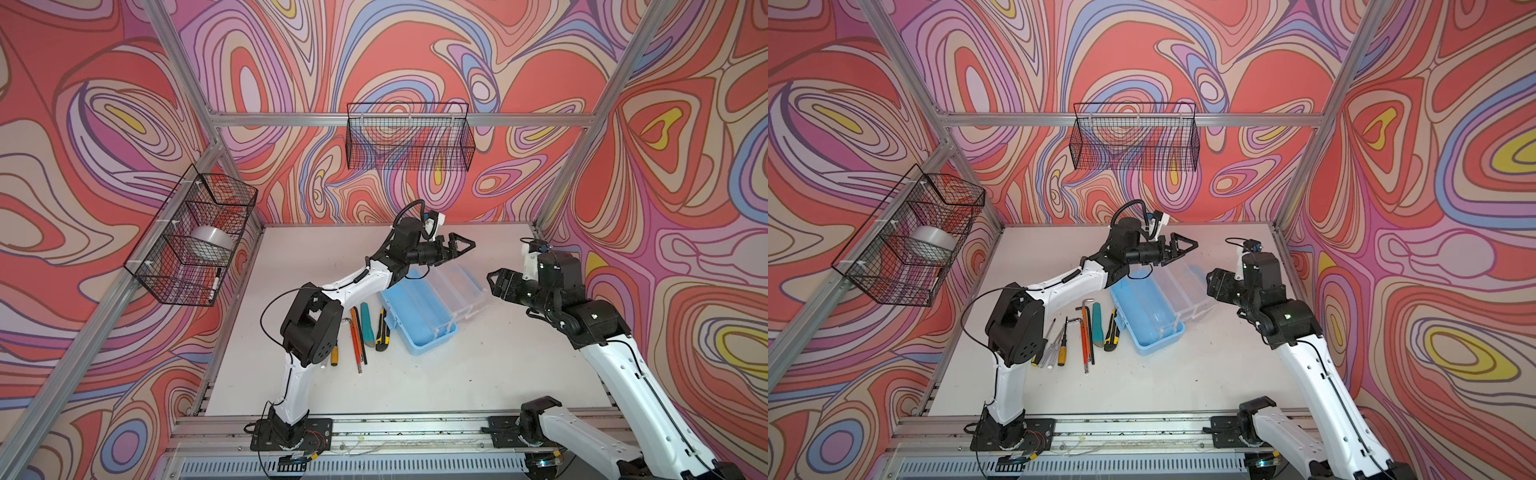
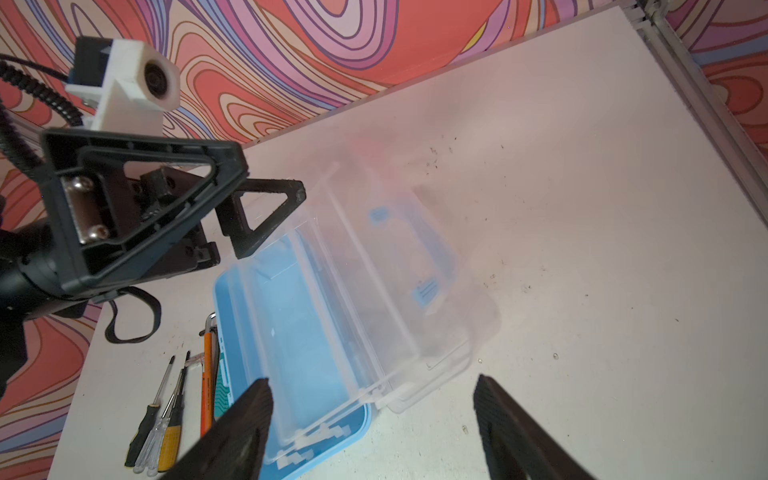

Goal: Pack the tool kit

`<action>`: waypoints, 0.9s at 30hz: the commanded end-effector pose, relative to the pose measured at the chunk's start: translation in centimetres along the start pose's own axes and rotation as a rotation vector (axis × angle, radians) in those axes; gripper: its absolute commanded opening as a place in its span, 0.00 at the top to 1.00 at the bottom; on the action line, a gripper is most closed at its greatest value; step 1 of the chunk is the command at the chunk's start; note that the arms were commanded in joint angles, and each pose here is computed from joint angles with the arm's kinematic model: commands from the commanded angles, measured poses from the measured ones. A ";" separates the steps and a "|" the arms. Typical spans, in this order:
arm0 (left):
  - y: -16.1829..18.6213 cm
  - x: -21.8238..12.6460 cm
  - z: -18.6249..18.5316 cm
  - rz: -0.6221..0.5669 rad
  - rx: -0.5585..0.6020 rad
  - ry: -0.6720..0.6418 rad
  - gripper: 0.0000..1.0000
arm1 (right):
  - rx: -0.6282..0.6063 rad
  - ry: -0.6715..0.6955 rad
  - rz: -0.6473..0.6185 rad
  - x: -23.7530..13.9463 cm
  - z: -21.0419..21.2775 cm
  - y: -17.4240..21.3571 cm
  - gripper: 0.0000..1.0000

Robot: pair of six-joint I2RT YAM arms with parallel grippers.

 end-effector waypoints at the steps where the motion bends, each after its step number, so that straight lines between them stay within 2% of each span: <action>1: -0.5 0.0 -1.5 0.002 0.069 0.052 0.06 | -0.001 -0.011 0.002 0.6 0.3 -0.3 0.20; 5: -0.6 -0.1 -1.7 0.014 0.078 0.065 0.07 | 0.000 -0.030 0.014 1.1 0.7 -0.3 0.21; 8: -0.3 -1.5 -1.1 0.002 0.080 0.021 0.07 | -0.003 -0.032 0.056 2.2 0.8 0.1 0.23; 11: 0.7 -4.7 1.3 0.003 0.050 -0.146 0.07 | -0.009 -0.047 0.090 3.5 1.0 0.5 0.27; 14: 2.6 -9.1 3.9 0.025 0.004 -0.390 0.10 | -0.010 -0.092 0.123 4.3 1.5 0.8 0.34; 16: 4.1 -12.1 5.0 0.065 0.020 -0.586 0.12 | -0.013 -0.118 0.162 5.0 2.0 1.2 0.36; 18: 5.4 -14.3 5.2 0.091 0.044 -0.684 0.12 | -0.033 -0.124 0.177 5.5 2.4 1.6 0.37; 22: 8.3 -17.3 6.4 0.141 0.006 -0.808 0.14 | -0.113 -0.104 0.189 6.0 4.0 2.6 0.37; 27: 10.7 -17.4 8.1 0.199 -0.038 -0.828 0.16 | -0.150 -0.117 0.214 6.6 5.5 3.6 0.37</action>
Point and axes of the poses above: each gripper's point midway between its finger pads, its own x axis out along the fingers, its own z axis along the line the jaws close on, y = z × x, the point moved 5 cm from there along -x, back along the fingers, and after that the axes turned 14 degrees about x, right-handed, at the moved point
